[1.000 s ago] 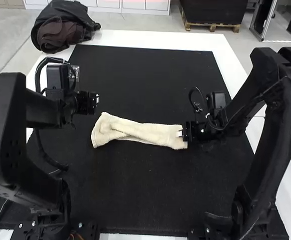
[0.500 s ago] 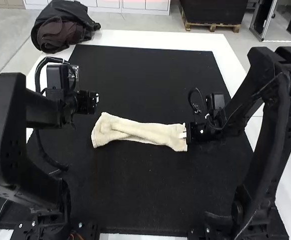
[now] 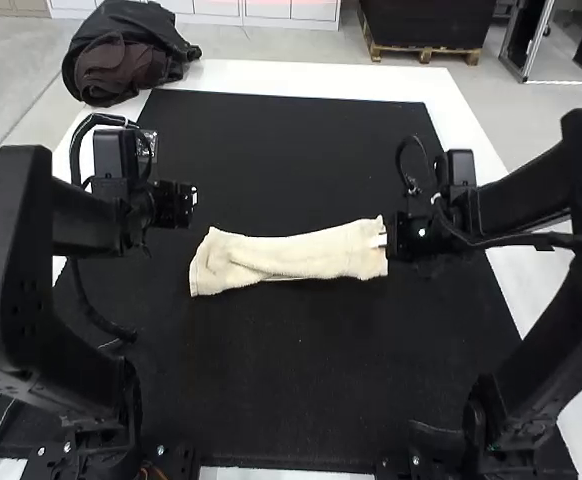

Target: Fold the towel.

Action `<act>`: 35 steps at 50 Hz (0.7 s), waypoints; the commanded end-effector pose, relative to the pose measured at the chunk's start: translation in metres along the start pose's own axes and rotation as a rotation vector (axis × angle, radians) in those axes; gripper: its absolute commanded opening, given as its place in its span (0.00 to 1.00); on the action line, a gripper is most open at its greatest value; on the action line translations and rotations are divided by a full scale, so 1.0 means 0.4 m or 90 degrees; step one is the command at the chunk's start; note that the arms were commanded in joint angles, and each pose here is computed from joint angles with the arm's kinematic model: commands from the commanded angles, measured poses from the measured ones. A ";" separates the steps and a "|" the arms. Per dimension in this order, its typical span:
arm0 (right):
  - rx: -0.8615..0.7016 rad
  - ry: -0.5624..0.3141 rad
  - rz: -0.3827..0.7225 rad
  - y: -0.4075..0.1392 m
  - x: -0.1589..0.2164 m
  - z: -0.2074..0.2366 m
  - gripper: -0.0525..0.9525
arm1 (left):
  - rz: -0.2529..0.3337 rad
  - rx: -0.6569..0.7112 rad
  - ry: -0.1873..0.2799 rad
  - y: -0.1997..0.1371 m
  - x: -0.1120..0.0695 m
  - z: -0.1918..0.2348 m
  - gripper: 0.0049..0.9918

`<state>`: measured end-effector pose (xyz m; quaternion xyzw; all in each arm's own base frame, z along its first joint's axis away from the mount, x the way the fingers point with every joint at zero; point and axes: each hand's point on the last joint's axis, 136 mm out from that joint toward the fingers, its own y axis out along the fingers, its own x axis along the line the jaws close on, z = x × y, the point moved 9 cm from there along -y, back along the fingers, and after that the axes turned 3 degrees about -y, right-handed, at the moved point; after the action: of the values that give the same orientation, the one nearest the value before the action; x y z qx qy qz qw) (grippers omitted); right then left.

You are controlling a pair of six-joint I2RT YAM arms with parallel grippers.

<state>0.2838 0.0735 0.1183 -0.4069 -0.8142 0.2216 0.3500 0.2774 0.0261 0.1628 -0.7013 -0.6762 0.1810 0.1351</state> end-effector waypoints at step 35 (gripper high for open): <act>0.020 -0.034 -0.163 0.080 0.260 -0.051 0.03 | -0.050 0.018 -0.007 0.016 0.019 0.031 0.97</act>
<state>0.2678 0.1589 0.1438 -0.3064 -0.8588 0.2117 0.3518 0.2773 0.0311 0.1476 -0.6770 -0.6942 0.1915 0.1520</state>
